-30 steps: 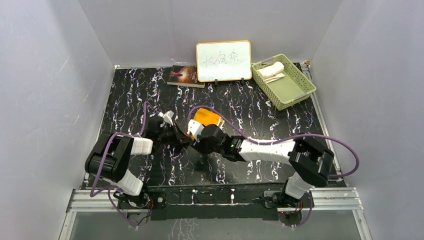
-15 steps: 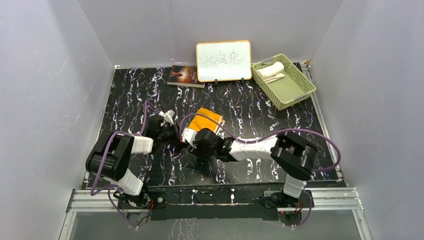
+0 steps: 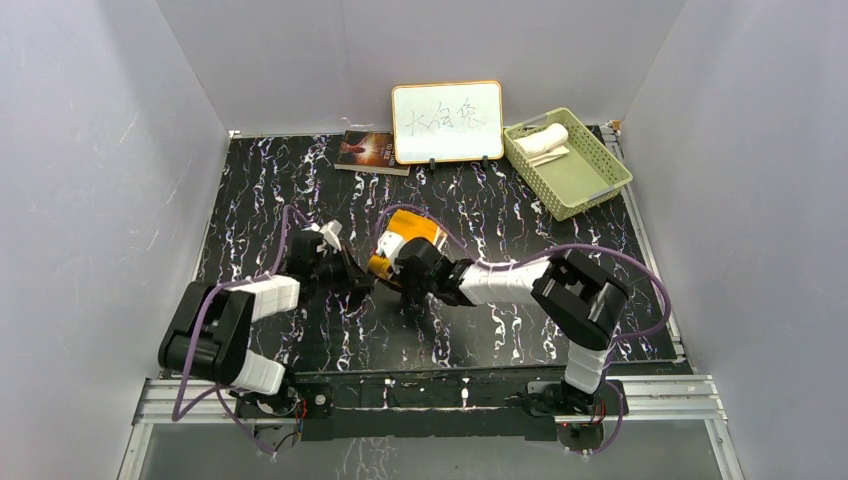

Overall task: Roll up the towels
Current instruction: Roll the towel at the center of the board.

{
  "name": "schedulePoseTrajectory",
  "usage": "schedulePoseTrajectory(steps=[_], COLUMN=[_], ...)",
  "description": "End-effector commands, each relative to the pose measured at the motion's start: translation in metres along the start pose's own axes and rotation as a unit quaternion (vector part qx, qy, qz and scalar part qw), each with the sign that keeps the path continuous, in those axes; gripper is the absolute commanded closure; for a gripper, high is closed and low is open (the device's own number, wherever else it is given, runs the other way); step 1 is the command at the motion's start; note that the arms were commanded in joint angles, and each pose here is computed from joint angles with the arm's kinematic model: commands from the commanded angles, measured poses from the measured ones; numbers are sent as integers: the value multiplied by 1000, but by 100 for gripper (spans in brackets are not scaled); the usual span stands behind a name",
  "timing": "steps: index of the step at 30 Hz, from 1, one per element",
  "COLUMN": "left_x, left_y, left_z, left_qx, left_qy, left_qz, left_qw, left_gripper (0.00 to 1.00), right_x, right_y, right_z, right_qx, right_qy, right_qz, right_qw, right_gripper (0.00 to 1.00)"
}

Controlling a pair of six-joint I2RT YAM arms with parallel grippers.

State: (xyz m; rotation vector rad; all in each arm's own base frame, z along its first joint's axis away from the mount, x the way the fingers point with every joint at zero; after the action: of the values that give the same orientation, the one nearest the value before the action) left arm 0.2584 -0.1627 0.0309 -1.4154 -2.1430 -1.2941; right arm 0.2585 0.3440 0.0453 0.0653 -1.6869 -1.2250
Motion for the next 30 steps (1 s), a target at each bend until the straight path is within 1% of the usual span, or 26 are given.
schedulePoseTrajectory(steps=[1,4,6,8,13,16,20,25,27,30], left_x=[27,47,61,71,79,74,69,65,63,59], left_y=[18,30,37,39,40,39,41,47,48,51], left_z=[-9,-23,-35,-43,-61,-67,-72,-74,-75,-77], left_qx=[-17,-33,-45,-56,-68,-61,-55,-55,-56,-55], left_qy=[21,9,-3,-18,-67,-96,-121,-129,-132,-137], left_qz=[-33,-69,-96,-112,-128,-123,-123,-127,-126,-124], left_qw=[999,997,994,992,987,986,983,982,982,981], left_gripper=[93,72,64,61,59,59,61,62,62,62], right_x=[-2,6,14,24,48,57,56,41,35,32], right_y=[-19,-12,-4,4,18,21,16,-9,-17,-17], right_z=[-7,5,14,23,30,21,7,-2,-4,-7], right_qx=[-74,-116,-151,-184,-274,-325,-402,-484,-516,-552], right_qy=[23,74,112,164,292,329,355,364,369,381], right_qz=[48,57,60,62,71,77,105,150,166,168], right_qw=[996,989,980,967,914,883,837,781,755,722], right_gripper=[100,100,100,100,100,100,100,100,100,100])
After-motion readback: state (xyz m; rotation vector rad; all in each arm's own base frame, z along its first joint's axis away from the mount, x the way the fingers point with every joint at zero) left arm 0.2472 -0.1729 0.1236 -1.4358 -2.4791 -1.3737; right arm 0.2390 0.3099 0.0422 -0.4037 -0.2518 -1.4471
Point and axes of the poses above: each gripper's point midway between its finger pads, its own x axis back along the fingers, its own z axis along the line the jaws close on, y = z × x, the point moved 2 cm from there along x, back along the fingers, and after that the axes turned 13 degrees about -x, right-handed, at the moved point
